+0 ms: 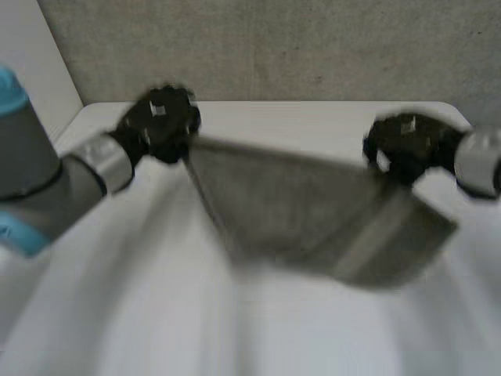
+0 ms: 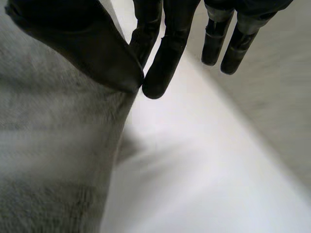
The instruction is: Fold the towel.
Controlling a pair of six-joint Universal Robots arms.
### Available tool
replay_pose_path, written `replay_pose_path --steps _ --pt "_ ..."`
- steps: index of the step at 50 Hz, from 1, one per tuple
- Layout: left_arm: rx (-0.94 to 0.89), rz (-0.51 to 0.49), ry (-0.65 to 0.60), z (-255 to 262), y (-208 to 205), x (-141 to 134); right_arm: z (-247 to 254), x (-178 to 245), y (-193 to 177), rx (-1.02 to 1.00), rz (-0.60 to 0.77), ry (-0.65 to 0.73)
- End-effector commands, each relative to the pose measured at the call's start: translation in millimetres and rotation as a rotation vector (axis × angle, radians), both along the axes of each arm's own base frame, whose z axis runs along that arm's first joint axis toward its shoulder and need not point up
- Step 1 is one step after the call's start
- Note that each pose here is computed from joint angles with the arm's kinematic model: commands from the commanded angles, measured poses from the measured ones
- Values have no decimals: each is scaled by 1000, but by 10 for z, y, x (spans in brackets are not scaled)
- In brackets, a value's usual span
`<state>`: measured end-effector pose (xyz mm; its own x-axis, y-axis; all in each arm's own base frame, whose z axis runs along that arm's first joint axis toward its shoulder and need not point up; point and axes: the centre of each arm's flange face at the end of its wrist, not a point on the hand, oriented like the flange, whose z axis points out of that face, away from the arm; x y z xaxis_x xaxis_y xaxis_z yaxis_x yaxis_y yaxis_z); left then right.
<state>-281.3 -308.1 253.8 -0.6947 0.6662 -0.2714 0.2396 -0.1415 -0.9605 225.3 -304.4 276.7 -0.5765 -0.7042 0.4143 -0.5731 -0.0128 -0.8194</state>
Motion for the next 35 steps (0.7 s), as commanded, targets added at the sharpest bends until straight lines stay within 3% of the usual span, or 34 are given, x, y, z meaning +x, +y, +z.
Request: replay_pose_path --steps 1,2,3,4,6,10,18,23,26,28,31,35 --pt "-446 185 209 1027 -449 -21 1379 210 -381 -672 -223 -407" --pt "-555 183 286 1328 -353 -20 1674 166 -267 -779 -209 -551" --pt "-556 183 287 1331 -351 -20 1737 127 -189 -802 -188 -589" --pt "-646 153 372 1655 -165 -7 1738 127 -188 -802 -188 -590" --pt "-682 131 424 1849 -25 64 1633 121 -210 -770 -169 -576" --pt "-606 83 423 1684 -41 99 1200 197 -173 -601 -119 -514" --pt "-315 11 255 642 -121 111 459 208 -62 -345 -82 -426" --pt "-143 25 52 -218 11 156 103 207 34 -231 -65 -391" --pt "-119 26 -16 -378 86 183 -79 205 96 -174 -69 -369" --pt "-66 15 -144 -650 268 234 -185 198 119 -150 -73 -349" --pt "6 -11 -237 -867 466 264 -341 183 173 -123 -72 -305" --pt "86 -37 -278 -1005 645 278 -498 185 235 -100 -64 -252"
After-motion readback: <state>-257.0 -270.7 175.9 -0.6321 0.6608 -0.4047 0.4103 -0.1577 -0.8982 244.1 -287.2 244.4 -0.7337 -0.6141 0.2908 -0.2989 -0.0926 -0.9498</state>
